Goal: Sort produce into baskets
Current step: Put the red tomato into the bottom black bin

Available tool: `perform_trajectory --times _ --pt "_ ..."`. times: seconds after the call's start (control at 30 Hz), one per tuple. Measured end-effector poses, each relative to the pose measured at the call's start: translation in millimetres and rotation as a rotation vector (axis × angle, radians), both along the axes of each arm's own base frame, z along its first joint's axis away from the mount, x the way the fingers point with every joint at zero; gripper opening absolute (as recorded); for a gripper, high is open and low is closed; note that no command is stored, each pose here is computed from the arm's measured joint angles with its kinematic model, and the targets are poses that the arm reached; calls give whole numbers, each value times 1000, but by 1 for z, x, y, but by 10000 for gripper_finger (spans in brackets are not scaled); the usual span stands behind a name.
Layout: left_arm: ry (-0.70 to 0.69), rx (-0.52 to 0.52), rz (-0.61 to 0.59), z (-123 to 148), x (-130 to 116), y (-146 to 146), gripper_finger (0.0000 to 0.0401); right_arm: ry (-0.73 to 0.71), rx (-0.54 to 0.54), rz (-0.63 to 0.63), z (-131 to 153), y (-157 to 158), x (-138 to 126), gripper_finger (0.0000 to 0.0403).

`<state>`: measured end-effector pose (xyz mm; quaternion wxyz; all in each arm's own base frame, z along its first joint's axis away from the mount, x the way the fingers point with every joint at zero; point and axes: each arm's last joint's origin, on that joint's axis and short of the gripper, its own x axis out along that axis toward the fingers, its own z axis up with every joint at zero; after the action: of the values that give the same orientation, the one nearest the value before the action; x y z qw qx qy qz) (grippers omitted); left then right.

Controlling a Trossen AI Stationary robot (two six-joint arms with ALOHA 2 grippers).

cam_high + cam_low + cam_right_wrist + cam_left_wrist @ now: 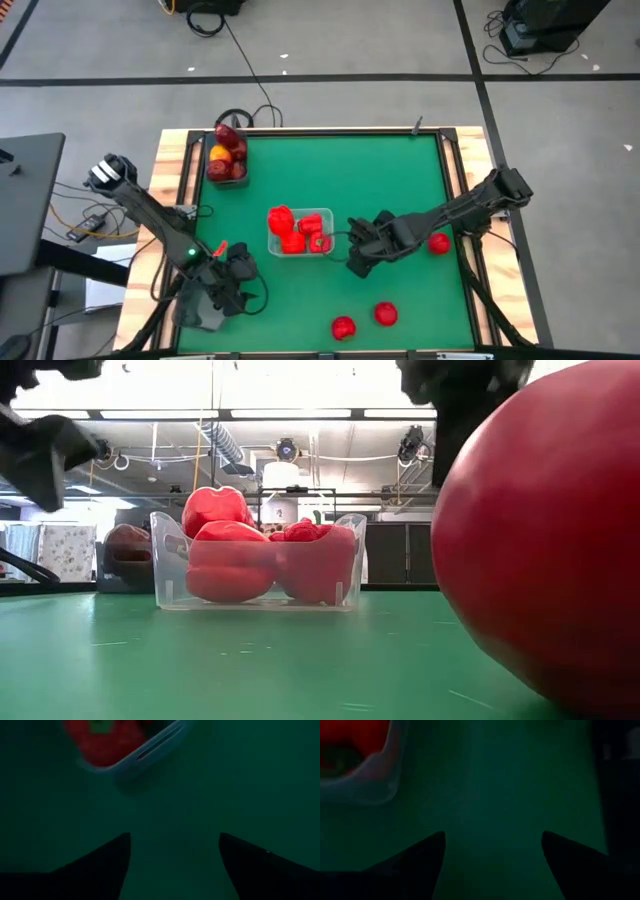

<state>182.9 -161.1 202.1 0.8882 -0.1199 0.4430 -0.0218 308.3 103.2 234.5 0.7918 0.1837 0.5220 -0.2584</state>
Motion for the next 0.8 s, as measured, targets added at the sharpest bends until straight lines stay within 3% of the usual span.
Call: perform_trajectory --times 0.2,0.33,0.4,0.6,0.7,0.8 --pt "173 36 152 -15 -10 6 337 62 38 -45 3 27 -18 311" --pt "288 67 284 -20 -23 13 332 167 1 -96 2 39 -40 311" --pt "318 70 290 -21 -27 12 328 241 -20 -123 3 42 -51 311" --pt "245 47 239 -4 -19 3 320 525 -95 -180 8 35 -78 311" --pt "153 71 207 11 -12 -2 319 522 -111 -126 5 31 -80 311" --pt "67 127 186 22 -6 -3 319 523 -204 -115 -1 17 -80 311"
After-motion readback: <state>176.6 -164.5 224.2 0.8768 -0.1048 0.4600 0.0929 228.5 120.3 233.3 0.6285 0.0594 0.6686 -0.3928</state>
